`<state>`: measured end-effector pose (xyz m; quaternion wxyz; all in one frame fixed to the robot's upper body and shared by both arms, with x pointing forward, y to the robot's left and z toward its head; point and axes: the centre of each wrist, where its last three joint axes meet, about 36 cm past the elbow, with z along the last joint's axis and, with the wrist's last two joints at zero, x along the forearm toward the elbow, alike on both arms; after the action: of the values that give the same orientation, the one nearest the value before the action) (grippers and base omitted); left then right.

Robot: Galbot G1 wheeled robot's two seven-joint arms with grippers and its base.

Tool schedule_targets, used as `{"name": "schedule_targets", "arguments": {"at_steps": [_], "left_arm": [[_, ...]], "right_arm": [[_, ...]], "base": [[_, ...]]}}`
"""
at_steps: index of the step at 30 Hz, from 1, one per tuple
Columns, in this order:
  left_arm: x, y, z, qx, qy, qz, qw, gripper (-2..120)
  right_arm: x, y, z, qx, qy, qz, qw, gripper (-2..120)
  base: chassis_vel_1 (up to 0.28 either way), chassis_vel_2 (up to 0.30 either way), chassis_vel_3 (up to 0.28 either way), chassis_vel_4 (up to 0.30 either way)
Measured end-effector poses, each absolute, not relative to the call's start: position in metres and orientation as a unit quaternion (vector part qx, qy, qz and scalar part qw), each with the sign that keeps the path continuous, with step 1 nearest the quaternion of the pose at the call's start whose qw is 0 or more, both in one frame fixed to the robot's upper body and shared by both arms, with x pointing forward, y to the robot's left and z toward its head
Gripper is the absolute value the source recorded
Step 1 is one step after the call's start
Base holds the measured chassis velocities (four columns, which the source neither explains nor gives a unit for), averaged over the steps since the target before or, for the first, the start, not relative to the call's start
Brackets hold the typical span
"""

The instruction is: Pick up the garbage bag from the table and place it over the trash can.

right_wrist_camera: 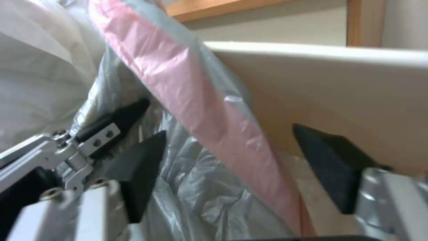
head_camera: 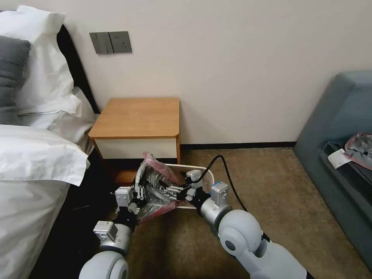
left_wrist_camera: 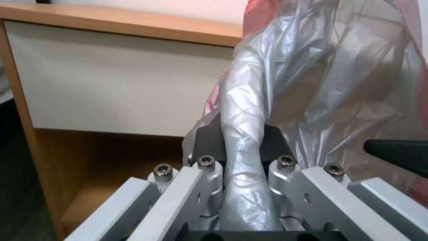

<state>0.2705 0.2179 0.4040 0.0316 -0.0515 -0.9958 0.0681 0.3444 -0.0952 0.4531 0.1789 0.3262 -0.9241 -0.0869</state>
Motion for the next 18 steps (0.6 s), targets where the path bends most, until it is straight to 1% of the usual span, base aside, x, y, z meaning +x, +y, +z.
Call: {"name": "schedule_targets", "arguments": {"at_steps": [2, 3, 4, 6, 7, 10, 11, 12, 13, 14, 15, 18], "left_arm": [[0.2707, 0.2170, 0.4038, -0.052, -0.996, 0.069, 0.032, 9], [0.2707, 0.2170, 0.4038, -0.052, -0.996, 0.069, 0.032, 9], [0.2707, 0.2168, 0.4036, -0.052, -0.996, 0.070, 0.032, 9], [0.2705, 0.2167, 0.4031, -0.051, -0.996, 0.070, 0.032, 9], [0.2705, 0.2167, 0.4031, -0.051, -0.996, 0.070, 0.032, 9], [0.2700, 0.2178, 0.4029, -0.050, -0.996, 0.068, 0.033, 9], [0.2700, 0.2178, 0.4029, -0.050, -0.996, 0.068, 0.033, 9], [0.2700, 0.2182, 0.4029, -0.049, -0.996, 0.068, 0.033, 9], [0.2701, 0.2187, 0.4030, -0.049, -0.996, 0.067, 0.033, 9], [0.2703, 0.2191, 0.4031, -0.048, -0.996, 0.067, 0.032, 9], [0.2703, 0.2191, 0.4031, -0.048, -0.996, 0.067, 0.032, 9], [0.2705, 0.2196, 0.4027, -0.048, -0.996, 0.066, 0.032, 9]], "right_arm": [[0.3442, -0.0939, 0.4520, 0.327, -0.924, -0.086, 0.178, 65], [0.3442, -0.0939, 0.4520, 0.327, -0.924, -0.086, 0.178, 65], [0.3439, -0.0935, 0.4512, 0.327, -0.924, -0.085, 0.177, 61], [0.3432, -0.0934, 0.4488, 0.327, -0.925, -0.081, 0.176, 50], [0.3432, -0.0934, 0.4488, 0.327, -0.925, -0.081, 0.176, 50], [0.3433, -0.0947, 0.4483, 0.326, -0.925, -0.082, 0.175, 36], [0.3433, -0.0947, 0.4483, 0.326, -0.925, -0.082, 0.175, 36], [0.3436, -0.0952, 0.4488, 0.325, -0.926, -0.083, 0.174, 32], [0.3441, -0.0960, 0.4495, 0.324, -0.926, -0.083, 0.172, 29], [0.3453, -0.0974, 0.4502, 0.322, -0.927, -0.084, 0.170, 22], [0.3453, -0.0974, 0.4502, 0.322, -0.927, -0.084, 0.170, 22], [0.3479, -0.1010, 0.4534, 0.318, -0.930, -0.084, 0.161, 7]], "base": [[0.000, 0.000, 0.000, 0.000], [0.000, 0.000, 0.000, 0.000], [0.000, 0.000, 0.000, 0.000], [0.000, 0.000, 0.000, 0.000], [0.000, 0.000, 0.000, 0.000], [0.000, 0.000, 0.000, 0.000], [0.000, 0.000, 0.000, 0.000], [0.000, 0.000, 0.000, 0.000], [0.000, 0.000, 0.000, 0.000], [0.000, 0.000, 0.000, 0.000], [0.000, 0.000, 0.000, 0.000], [0.000, 0.000, 0.000, 0.000]]}}
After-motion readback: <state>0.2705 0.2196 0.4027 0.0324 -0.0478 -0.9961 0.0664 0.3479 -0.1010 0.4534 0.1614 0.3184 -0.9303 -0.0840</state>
